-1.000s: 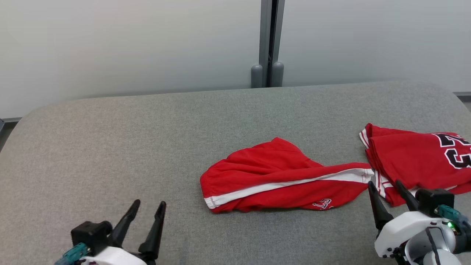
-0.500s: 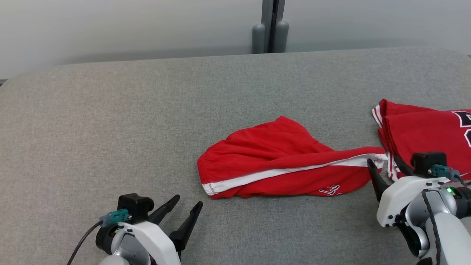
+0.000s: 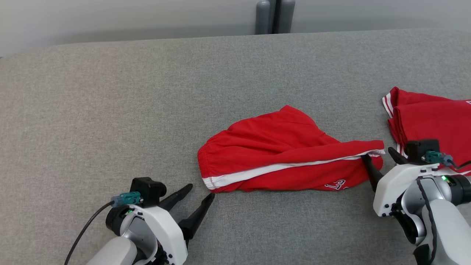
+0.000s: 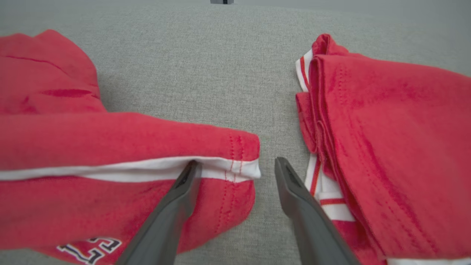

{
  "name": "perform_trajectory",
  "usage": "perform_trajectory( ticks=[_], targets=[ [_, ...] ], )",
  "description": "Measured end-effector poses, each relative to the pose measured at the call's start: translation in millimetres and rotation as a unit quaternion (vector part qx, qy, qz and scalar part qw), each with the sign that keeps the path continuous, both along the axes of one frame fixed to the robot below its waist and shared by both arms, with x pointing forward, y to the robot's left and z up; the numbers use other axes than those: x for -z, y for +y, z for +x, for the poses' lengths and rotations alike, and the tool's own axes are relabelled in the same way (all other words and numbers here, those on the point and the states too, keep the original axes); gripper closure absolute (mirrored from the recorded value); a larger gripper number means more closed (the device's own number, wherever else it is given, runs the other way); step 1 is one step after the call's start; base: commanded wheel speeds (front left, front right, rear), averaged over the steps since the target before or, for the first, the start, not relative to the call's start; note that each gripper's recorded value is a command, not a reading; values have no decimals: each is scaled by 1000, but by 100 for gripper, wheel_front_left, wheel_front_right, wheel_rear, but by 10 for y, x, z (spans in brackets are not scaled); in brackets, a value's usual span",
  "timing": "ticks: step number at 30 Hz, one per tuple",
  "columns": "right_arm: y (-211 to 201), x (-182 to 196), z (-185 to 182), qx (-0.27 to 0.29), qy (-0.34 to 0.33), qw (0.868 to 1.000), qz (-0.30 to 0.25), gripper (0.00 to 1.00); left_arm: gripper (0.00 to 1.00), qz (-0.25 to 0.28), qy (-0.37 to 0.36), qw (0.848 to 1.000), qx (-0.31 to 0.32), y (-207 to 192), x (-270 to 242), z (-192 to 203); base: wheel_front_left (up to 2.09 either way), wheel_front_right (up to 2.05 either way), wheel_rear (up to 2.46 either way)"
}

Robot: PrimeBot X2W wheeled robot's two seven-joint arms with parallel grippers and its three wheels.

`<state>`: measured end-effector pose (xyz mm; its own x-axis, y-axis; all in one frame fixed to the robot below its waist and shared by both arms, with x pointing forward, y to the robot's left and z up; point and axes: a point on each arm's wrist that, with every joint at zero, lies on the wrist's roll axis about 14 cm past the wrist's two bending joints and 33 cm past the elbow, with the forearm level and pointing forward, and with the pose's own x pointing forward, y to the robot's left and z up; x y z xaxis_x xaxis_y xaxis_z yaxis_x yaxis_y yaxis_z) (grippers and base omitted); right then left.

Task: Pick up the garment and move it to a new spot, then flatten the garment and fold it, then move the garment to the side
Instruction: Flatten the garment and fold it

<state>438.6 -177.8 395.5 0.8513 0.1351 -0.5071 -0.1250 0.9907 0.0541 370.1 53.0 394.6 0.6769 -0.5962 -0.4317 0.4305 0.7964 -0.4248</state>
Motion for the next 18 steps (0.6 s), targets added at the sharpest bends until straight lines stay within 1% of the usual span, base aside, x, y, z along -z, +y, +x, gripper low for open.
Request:
perform_trajectory(
  ticks=[9,10,11,12,13,18],
  targets=[
    [39,75,9,-4,6,1000,2,0,0,-20,1,999,31,-213,-36,104,0,0,0],
    [53,65,12,-5,3,1000,3,8,0,-21,-2,999,33,-226,-47,121,0,0,0],
    [64,60,11,-6,2,1000,4,44,11,-22,-6,999,33,-231,-61,139,0,0,0],
    [72,57,7,-7,1,1000,5,63,45,-20,-8,999,34,-228,-60,144,0,0,0],
    [73,37,4,-7,-4,1000,6,100,100,-17,-10,999,36,-223,-58,137,0,0,0],
    [51,-78,10,4,-26,999,21,100,100,-19,-22,999,42,-243,-149,104,0,0,0]
  ],
)
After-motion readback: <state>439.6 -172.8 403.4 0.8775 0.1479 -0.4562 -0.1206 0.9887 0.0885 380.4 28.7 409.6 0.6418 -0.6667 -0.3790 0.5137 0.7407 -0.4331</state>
